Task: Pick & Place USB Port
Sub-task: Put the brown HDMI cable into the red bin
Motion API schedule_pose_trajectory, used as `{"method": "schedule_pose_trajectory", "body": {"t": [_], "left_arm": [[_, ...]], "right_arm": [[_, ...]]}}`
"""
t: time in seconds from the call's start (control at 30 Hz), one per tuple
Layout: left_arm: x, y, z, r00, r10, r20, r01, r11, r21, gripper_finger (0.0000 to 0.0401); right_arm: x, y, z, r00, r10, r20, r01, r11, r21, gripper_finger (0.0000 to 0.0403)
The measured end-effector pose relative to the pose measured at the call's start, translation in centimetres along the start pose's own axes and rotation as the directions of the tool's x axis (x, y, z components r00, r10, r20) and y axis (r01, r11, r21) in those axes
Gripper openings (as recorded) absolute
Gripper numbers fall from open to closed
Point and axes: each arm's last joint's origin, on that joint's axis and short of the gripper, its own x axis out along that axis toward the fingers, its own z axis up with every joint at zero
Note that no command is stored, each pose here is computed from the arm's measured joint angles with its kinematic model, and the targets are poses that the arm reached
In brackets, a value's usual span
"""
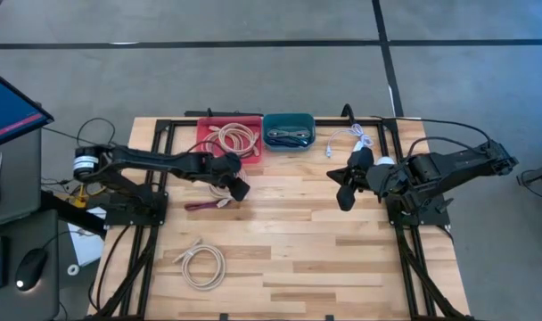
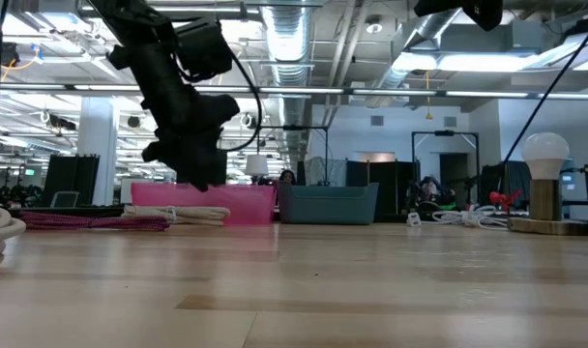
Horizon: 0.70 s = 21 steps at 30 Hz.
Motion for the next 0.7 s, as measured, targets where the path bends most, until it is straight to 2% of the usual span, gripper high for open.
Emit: {"method": "schedule_pose_trajectory", "body": {"t": [0.33, 0.7], "left_arm": [[1.5, 0.1, -0.4, 0.998, 0.033, -0.050, -0.032, 0.999, 0.005, 0.0157], [1.6, -0.1, -0.2, 1.000, 0.014, -0.023, -0.014, 1.000, 0.003, 0.0157]], "right_arm": [[0.0, 0.0, 0.0, 1.000, 0.000, 0.000, 0.000, 1.000, 0.001, 0.0000], [0.0, 0.0, 0.0, 1.000, 0.000, 0.001, 0.000, 1.000, 0.001, 0.0000]]}}
